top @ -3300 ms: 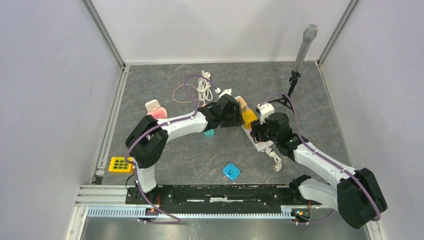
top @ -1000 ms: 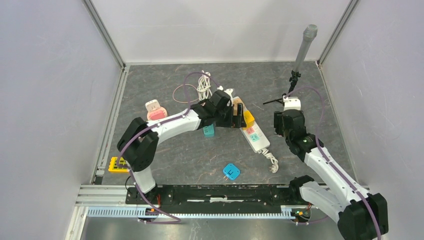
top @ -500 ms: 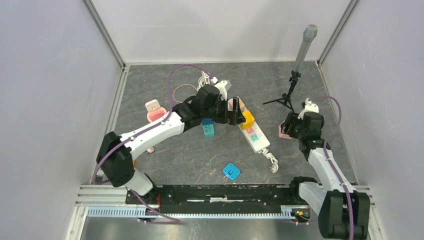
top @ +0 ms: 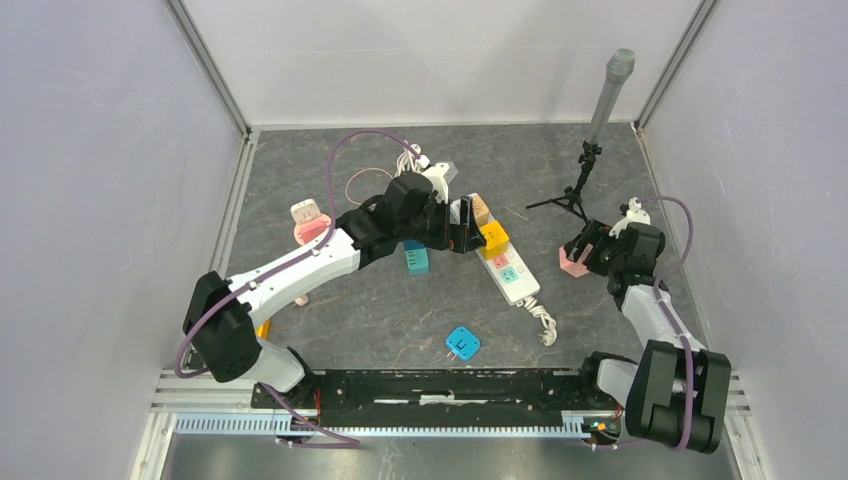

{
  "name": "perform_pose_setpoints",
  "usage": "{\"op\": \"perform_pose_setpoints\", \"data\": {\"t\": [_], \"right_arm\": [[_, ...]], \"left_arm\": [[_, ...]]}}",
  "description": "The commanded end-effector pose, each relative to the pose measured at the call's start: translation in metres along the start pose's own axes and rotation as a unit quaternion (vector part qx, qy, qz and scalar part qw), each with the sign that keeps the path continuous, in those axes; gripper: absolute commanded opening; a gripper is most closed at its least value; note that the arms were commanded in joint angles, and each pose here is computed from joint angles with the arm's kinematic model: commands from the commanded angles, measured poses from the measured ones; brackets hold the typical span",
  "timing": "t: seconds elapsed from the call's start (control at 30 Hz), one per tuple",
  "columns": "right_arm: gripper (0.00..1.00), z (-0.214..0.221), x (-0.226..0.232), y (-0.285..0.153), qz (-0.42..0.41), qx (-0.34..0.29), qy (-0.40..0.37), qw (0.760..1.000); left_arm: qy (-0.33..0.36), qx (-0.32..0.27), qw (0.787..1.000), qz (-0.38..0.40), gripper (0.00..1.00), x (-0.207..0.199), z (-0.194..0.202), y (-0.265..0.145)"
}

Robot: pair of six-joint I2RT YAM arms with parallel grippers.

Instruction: Pull the plug off the socket

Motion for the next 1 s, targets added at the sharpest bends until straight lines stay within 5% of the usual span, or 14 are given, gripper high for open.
{"op": "perform_pose_setpoints", "data": {"t": [0.0, 0.33, 0.47, 0.73, 0.97], "right_arm": [[0.87, -0.024, -0.010, -0.010, 0.046, -0.044, -0.019, 0.998], [0.95, -0.043, -0.004, -0.036, 0.052, -0.099, -0.058, 0.992], [0.98, -0.055, 0.031, -0.044, -0.035, -0.135, -0.076, 0.987], [0.98, -0.031, 0.131, -0.039, -0.190, -0.106, -0.155, 0.964], [0.98, -0.021, 0.170, -0.016, -0.183, -0.088, -0.171, 0.964]], "left_arm": [[0.023, -0.024, 0.999, 0.000, 1.00, -0.003, -0.011, -0.011], [0.008, -0.038, 0.999, -0.024, 1.00, 0.003, -0.018, -0.007], [-0.002, -0.053, 0.998, -0.039, 1.00, 0.006, -0.024, -0.007], [-0.024, -0.092, 0.993, -0.071, 1.00, 0.015, -0.037, -0.013], [-0.016, -0.109, 0.990, -0.086, 1.00, 0.020, -0.042, -0.026]]}}
Point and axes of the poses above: each gripper's point midway between its finger pads, its own y axis out along the fingers, its own x axis along the line the jaws close on, z = x × y, the point moved 3 cm from there along -y, back along the fingers, and after that the axes turned 5 degrees about -y, right-handed, at the moved point
